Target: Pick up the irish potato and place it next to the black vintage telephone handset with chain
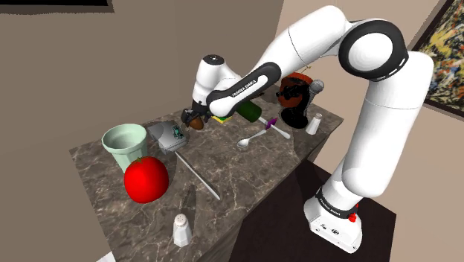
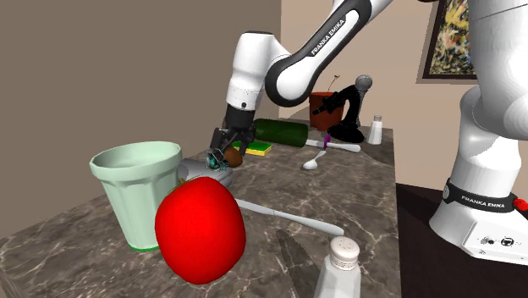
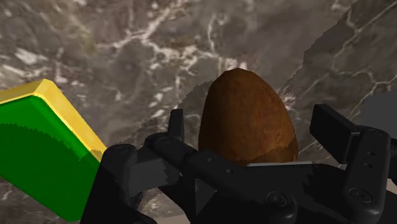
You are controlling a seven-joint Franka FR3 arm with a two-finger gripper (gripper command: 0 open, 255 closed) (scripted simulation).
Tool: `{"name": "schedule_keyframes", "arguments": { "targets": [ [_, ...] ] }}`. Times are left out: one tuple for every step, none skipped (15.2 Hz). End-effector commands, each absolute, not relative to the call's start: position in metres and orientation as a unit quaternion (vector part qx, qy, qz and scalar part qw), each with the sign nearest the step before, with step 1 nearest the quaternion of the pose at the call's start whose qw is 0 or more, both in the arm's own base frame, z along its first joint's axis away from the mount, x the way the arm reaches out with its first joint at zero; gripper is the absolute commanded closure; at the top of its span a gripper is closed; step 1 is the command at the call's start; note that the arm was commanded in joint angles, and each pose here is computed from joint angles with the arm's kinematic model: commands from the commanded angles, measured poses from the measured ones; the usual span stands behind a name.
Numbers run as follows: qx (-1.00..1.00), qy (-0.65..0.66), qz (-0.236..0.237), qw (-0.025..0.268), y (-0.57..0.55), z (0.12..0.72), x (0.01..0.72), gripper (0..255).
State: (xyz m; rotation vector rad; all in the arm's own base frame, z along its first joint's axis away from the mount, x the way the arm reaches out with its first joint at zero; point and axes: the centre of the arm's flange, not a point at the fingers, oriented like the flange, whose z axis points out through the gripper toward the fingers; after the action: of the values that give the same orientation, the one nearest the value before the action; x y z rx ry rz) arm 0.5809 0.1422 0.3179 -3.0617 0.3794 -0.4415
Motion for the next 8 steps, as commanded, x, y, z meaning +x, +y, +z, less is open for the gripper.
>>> {"name": "schedule_keyframes", "arguments": {
  "targets": [
    [-0.982, 0.122, -0.142, 0.013, 0.1426, 0.3154, 0.5819, 0],
    [-0.982, 0.122, -0.142, 0.013, 0.1426, 0.3154, 0.5819, 0],
    [-0.982, 0.122, -0.142, 0.013, 0.1426, 0.3154, 0.5819, 0],
    [-0.982, 0.122, -0.142, 0.013, 0.1426, 0.3154, 0.5819, 0],
    [-0.982, 0.122, -0.142, 0.013, 0.1426, 0.3154, 0.5819, 0],
    [-0.982, 0.122, -0.142, 0.013, 0.1426, 0.3154, 0.5819, 0],
    [-0.982, 0.122, -0.142, 0.013, 0.1426, 0.3154, 0.5819, 255],
    [-0.982, 0.122, -0.142, 0.013, 0.1426, 0.3154, 0.5819, 255]
  ]
}}
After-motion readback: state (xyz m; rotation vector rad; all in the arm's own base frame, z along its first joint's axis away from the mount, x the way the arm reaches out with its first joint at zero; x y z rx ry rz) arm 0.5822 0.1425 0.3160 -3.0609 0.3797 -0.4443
